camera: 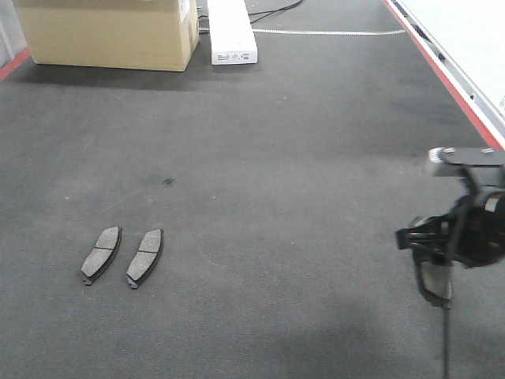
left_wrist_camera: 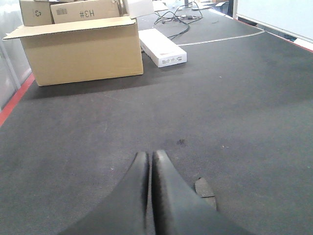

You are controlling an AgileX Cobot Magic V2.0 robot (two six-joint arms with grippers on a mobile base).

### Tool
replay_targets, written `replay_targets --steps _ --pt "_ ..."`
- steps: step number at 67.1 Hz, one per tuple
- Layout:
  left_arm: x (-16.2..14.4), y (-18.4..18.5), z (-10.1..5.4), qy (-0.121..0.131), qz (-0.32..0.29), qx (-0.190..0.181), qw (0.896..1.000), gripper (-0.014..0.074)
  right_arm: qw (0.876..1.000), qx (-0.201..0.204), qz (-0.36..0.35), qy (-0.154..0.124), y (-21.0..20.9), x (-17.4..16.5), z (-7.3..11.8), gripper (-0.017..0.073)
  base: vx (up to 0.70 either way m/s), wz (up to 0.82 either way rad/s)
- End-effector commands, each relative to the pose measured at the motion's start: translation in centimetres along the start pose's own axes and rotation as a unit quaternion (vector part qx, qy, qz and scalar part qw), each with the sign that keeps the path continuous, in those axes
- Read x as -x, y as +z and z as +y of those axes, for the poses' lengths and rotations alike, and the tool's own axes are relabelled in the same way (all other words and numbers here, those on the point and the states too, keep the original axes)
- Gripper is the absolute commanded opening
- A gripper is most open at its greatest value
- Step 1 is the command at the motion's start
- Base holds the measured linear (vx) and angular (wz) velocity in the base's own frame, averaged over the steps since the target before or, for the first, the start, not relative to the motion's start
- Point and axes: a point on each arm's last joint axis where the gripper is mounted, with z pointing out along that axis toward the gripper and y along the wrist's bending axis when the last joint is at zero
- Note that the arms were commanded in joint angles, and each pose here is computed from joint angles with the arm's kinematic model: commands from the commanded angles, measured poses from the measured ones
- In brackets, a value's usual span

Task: Move and align brake pads A on conveyor
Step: 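Lower the right gripper's pad beside the pad nearest the right arm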

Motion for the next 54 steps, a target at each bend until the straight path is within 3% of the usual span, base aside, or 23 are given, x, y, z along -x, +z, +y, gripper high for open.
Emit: replay_targets --steps 1,21,34,54 --pt "1.2 -0.2 0.0 0.002 -0.041 -0.005 0.999 -0.0006 1.0 -0.003 -0.016 -0.01 0.5 2.4 -0.1 -0.0004 0.0 0.0" --pt "1.2 -0.2 0.0 0.002 -0.041 -0.005 0.999 -0.0006 0.998 -0.016 0.048 -0.026 5.5 4.7 -0.5 -0.0004 0.0 0.0" --pt "1.2 -0.2 0.0 0.002 -0.041 -0.005 0.999 -0.0006 0.994 -0.034 0.07 -0.083 7.7 4.6 0.8 -0.0004 0.0 0.0" --pt "1.2 -0.2 0.0 0.002 -0.041 -0.005 0.999 -0.0006 0.993 -0.029 0.086 -0.071 8.9 4.3 0.7 -0.0004 0.0 0.0"
